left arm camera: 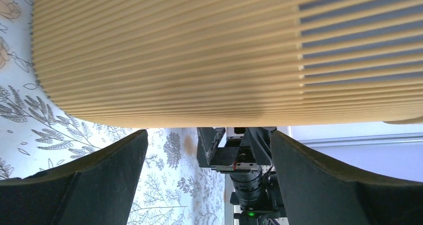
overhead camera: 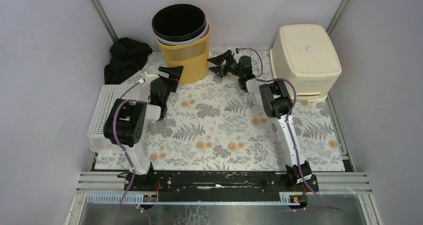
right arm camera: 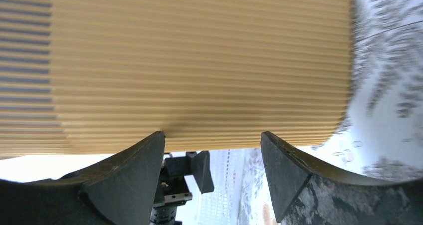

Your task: Turn the large container upside down

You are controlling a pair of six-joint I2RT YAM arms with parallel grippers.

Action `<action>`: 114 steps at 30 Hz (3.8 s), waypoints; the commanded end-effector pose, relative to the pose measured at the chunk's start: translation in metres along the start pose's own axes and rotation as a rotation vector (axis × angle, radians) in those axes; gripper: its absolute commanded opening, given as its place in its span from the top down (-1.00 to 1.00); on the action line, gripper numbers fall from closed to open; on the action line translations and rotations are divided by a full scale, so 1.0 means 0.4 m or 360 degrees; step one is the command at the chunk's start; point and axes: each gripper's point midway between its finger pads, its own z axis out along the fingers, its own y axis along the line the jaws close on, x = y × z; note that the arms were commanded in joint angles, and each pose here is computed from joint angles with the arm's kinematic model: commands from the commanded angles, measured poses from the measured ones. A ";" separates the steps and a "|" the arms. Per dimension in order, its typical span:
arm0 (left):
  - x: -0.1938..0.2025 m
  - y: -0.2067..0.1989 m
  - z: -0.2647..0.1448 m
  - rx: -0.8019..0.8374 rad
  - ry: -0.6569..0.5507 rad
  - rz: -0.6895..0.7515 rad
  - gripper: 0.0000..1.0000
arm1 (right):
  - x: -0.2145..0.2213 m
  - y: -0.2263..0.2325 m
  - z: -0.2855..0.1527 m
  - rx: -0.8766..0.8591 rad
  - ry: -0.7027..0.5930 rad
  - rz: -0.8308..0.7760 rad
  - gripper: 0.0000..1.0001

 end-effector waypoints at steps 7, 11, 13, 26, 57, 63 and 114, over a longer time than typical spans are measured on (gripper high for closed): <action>0.038 -0.101 -0.051 0.0167 0.0077 0.0065 -1.00 | 0.102 0.272 -0.070 -0.0263 0.0168 -0.0339 -0.55; 0.014 -0.100 -0.083 0.0116 0.0044 0.0091 -1.00 | 0.065 0.253 -0.104 -0.0193 0.0100 -0.0331 -0.54; -0.009 -0.104 -0.090 0.0095 0.0008 0.0114 -1.00 | 0.016 0.254 -0.112 -0.0210 0.0032 -0.0301 -0.54; -0.182 -0.082 -0.011 0.0085 -0.0226 0.0071 -1.00 | -0.182 0.289 0.000 -0.0353 -0.0235 -0.0245 -0.54; -0.267 -0.026 0.108 0.0239 -0.0350 -0.0094 -0.13 | -0.030 0.179 0.130 -0.0352 -0.0139 -0.0086 0.02; -0.216 -0.026 0.098 0.0232 -0.0275 -0.0055 -0.11 | 0.024 0.181 0.123 -0.0356 -0.0065 -0.0113 0.03; 0.140 -0.062 -0.236 0.0236 0.0369 0.0096 -0.17 | 0.444 0.162 -0.370 0.0037 0.0250 -0.0419 0.07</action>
